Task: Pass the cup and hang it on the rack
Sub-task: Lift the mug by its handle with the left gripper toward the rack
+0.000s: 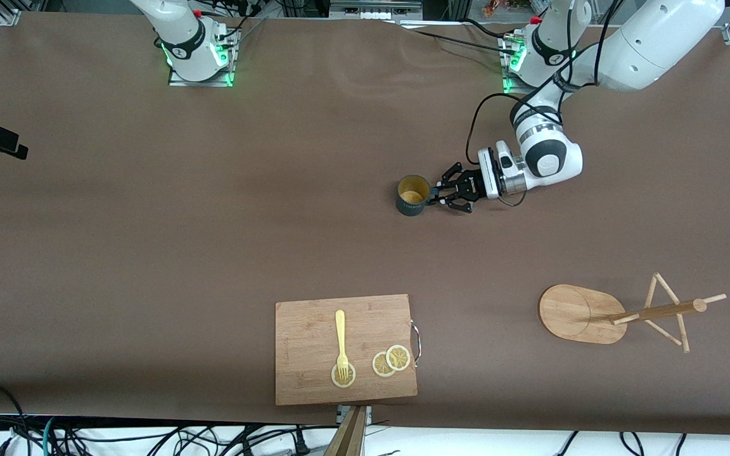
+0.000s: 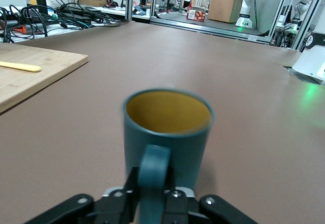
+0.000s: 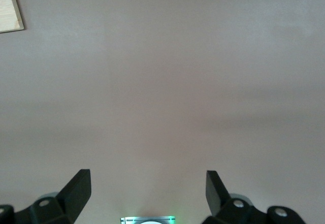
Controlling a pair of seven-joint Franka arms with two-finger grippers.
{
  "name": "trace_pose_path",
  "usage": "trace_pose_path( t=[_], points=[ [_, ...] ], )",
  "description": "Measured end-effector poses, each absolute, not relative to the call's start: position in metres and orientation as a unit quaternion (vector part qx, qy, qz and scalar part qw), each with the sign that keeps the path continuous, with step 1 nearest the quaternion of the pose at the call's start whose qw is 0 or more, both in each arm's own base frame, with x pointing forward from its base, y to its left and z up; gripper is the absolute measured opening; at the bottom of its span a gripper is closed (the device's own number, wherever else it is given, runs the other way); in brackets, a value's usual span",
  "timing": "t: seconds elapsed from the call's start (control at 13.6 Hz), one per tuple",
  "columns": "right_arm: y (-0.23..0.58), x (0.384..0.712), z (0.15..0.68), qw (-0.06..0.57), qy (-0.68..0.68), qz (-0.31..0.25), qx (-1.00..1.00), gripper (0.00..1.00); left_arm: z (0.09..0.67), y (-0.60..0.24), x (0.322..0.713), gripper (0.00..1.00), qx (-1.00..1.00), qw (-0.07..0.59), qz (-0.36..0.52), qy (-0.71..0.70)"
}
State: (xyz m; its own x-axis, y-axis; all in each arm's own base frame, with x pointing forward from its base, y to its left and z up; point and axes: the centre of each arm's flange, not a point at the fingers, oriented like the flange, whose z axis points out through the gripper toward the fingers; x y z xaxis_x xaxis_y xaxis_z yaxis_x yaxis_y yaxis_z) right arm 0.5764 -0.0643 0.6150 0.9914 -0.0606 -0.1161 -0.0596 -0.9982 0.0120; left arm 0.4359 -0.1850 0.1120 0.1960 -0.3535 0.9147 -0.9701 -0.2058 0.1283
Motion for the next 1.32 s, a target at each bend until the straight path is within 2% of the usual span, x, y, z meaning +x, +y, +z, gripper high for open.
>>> trace_pose_path(
  t=[0.44, 0.88, 1.1, 1.32],
  points=[
    [-0.043, 0.582, 0.612, 0.021, -0.009, -0.055, 0.998, 1.0, 0.117, -0.158, 0.45, 0.21, 0.692, 0.378, 0.401, -0.466],
    [-0.044, 0.583, 0.612, 0.023, -0.01, -0.053, 0.998, 1.0, 0.179, -0.077, 0.476, 0.21, 0.781, 0.367, 0.386, -0.326],
    [-0.043, 0.583, 0.612, 0.023, -0.01, -0.053, 0.998, 1.0, 0.206, -0.045, 0.485, 0.21, 0.807, 0.404, 0.372, -0.218],
    [-0.043, 0.583, 0.612, 0.023, -0.01, -0.053, 0.998, 1.0, 0.224, -0.018, 0.491, 0.21, 0.801, 0.479, 0.347, -0.095]
  ],
)
